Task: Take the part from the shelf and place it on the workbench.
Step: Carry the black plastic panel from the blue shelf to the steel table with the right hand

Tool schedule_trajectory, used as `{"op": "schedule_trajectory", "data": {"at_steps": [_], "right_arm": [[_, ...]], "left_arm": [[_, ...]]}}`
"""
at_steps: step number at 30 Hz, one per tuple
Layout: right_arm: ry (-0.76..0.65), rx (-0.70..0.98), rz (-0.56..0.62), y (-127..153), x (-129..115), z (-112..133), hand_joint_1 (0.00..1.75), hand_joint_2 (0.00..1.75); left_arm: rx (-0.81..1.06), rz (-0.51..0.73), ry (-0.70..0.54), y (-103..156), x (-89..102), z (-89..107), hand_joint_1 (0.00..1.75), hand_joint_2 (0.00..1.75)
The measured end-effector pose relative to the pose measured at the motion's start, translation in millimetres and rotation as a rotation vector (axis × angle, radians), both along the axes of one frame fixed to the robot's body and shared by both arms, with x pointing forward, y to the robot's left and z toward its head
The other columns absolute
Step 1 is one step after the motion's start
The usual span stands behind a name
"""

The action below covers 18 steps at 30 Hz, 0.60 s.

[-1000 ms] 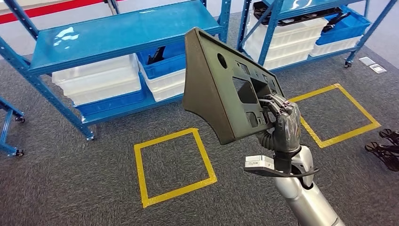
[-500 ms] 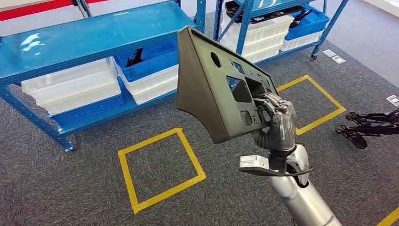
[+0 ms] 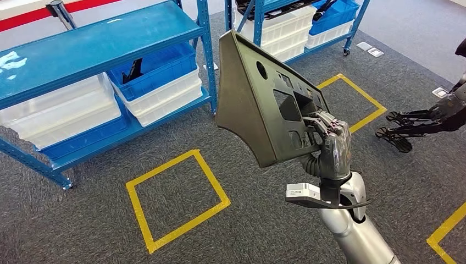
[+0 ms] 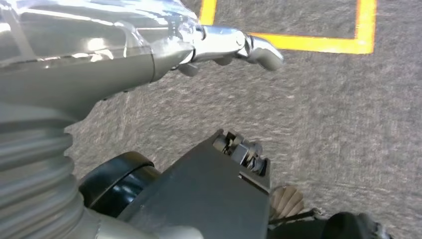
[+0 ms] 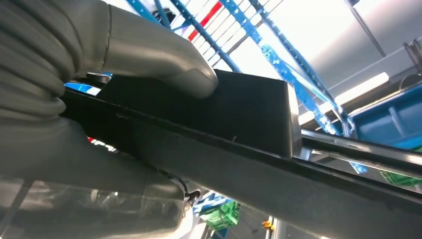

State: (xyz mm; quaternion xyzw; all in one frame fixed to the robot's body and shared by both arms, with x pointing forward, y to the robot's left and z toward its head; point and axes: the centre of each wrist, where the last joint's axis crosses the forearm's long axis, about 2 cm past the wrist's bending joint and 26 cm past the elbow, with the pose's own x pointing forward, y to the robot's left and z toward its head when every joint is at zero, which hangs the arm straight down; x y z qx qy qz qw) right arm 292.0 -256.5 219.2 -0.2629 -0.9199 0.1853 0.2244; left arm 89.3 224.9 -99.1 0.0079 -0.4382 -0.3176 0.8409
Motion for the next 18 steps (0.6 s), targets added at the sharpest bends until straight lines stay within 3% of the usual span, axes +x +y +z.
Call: {"op": "schedule_trajectory", "data": {"at_steps": [18], "right_arm": [[0.003, 0.003, -0.002, 0.1, -0.5, -0.8, 1.75, 1.75]], "left_arm": [[-0.002, 0.001, 0.009, -0.5, -3.9, -0.7, 0.0, 1.75]]}}
